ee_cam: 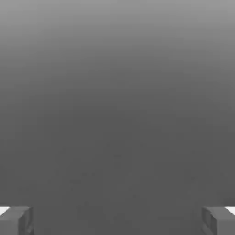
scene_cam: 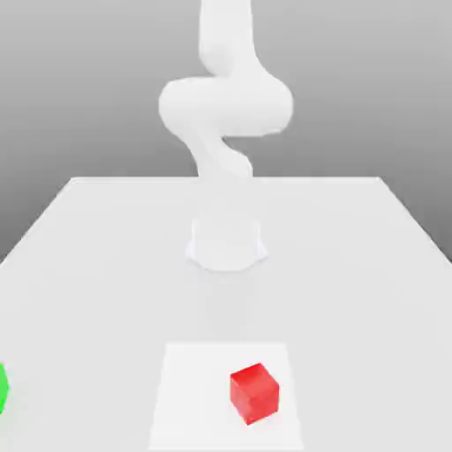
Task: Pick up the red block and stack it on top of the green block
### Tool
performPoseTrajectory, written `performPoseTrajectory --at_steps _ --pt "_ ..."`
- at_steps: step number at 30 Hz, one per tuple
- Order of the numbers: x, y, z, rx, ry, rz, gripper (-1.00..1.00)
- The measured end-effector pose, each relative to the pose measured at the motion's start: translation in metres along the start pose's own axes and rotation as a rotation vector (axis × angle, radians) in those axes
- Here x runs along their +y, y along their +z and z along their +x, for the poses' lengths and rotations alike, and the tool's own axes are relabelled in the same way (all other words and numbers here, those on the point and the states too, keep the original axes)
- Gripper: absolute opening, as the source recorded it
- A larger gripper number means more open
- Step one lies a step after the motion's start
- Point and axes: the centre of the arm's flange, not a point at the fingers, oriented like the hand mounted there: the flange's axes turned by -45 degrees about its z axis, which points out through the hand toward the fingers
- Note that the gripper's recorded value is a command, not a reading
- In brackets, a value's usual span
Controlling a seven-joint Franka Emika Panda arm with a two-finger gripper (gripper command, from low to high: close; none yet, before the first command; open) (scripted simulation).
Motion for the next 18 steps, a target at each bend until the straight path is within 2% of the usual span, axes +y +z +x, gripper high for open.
performPoseTrajectory --at_steps 8,18 --pt "-0.013 0.172 -0.051 -0.257 -0.148 0.069 0.00" --pt "-0.035 0.330 -0.186 -0.567 -0.344 0.141 0.00"
